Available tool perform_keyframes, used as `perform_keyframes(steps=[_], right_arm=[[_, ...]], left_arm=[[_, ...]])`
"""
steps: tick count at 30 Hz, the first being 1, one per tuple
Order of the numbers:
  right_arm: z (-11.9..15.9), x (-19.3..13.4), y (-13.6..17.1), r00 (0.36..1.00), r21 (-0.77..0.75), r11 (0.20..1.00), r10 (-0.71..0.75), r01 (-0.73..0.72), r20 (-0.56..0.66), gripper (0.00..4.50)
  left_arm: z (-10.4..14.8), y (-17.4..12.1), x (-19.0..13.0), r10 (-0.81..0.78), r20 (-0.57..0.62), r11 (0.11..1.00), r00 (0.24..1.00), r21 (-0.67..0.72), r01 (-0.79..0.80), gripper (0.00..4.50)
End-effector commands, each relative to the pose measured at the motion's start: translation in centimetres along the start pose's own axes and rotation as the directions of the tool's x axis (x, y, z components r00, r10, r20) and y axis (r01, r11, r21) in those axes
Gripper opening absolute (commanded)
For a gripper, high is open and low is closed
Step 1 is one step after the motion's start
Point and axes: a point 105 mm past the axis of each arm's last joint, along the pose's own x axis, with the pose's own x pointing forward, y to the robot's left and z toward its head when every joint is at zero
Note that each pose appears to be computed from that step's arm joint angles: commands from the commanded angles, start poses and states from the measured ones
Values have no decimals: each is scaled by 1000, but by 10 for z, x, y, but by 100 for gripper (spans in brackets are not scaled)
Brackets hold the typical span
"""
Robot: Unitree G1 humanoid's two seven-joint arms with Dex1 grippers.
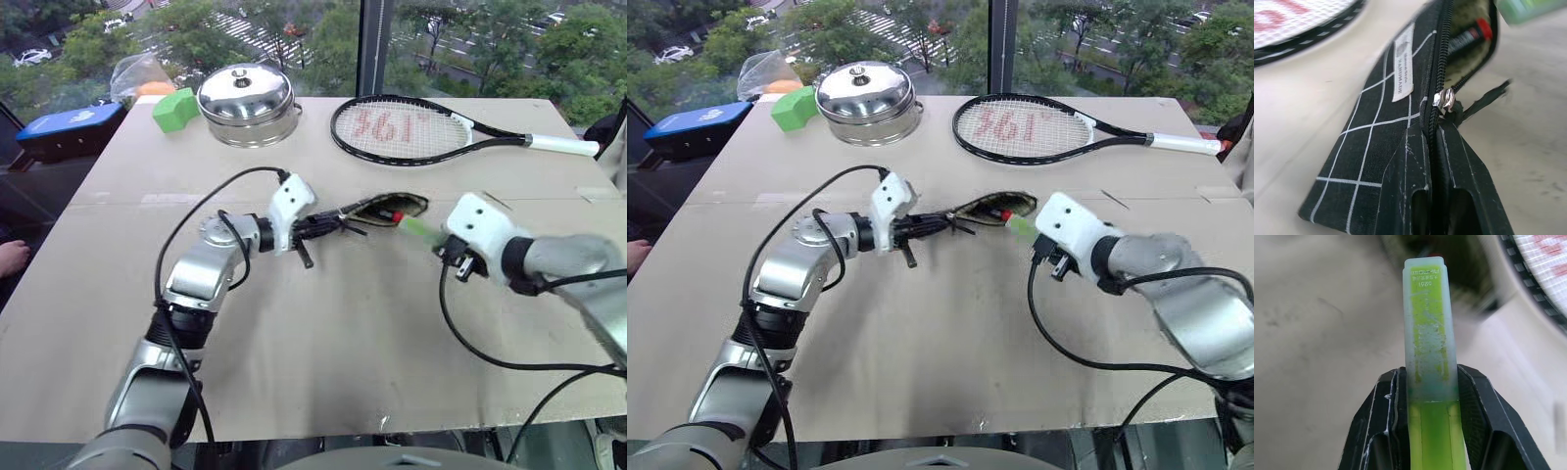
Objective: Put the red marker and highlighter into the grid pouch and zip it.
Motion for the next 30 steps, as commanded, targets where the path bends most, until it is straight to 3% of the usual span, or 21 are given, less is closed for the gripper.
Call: perform_keyframes(steps=[1, 7, 15, 16, 17, 18, 19, 20, 23, 26, 30], right_arm=[[4, 1, -5, 1000, -44, 999, -10, 9, -19, 74], [7, 26, -15, 995, -243, 970, -17, -7, -94, 74], [33, 77, -13, 997, -390, 918, 65, -76, -40, 74], [31, 80, -13, 996, -394, 915, 74, -84, -41, 177], [31, 81, -16, 998, -402, 913, 63, -70, -32, 220], [30, 80, -18, 998, -410, 910, 54, -60, -26, 220], [34, 69, -26, 999, -356, 934, 48, -42, 6, 297], [39, 57, -31, 998, -298, 954, 49, -32, 49, 308], [56, 11, -37, 969, 8, 993, 110, -114, 219, 308], [61, -20, -23, 923, 139, 959, 189, -247, 334, 308], [46, -25, 14, 892, 297, 884, 234, -360, 387, 308]], left_arm=[[17, -13, 6, -50, 60, 997, 997, 59, 47, 0], [21, -41, 21, -151, 80, 982, 985, 126, 141, 0], [18, -50, 26, -186, 77, 973, 979, 153, 173, 0], [18, -50, 26, -184, 80, 975, 980, 144, 171, 0], [17, -49, 26, -176, 81, 978, 981, 131, 165, 0], [17, -48, 26, -171, 81, 980, 982, 122, 160, 0], [15, -44, 24, -151, 78, 985, 985, 99, 143, 0], [14, -40, 23, -135, 76, 988, 988, 81, 129, 0], [12, -32, 20, -99, 76, 995, 992, 22, 97, 0], [14, -29, 19, -88, 79, 996, 993, 6, 88, 0], [20, -23, 21, -82, 90, 996, 993, -12, 84, 0]])
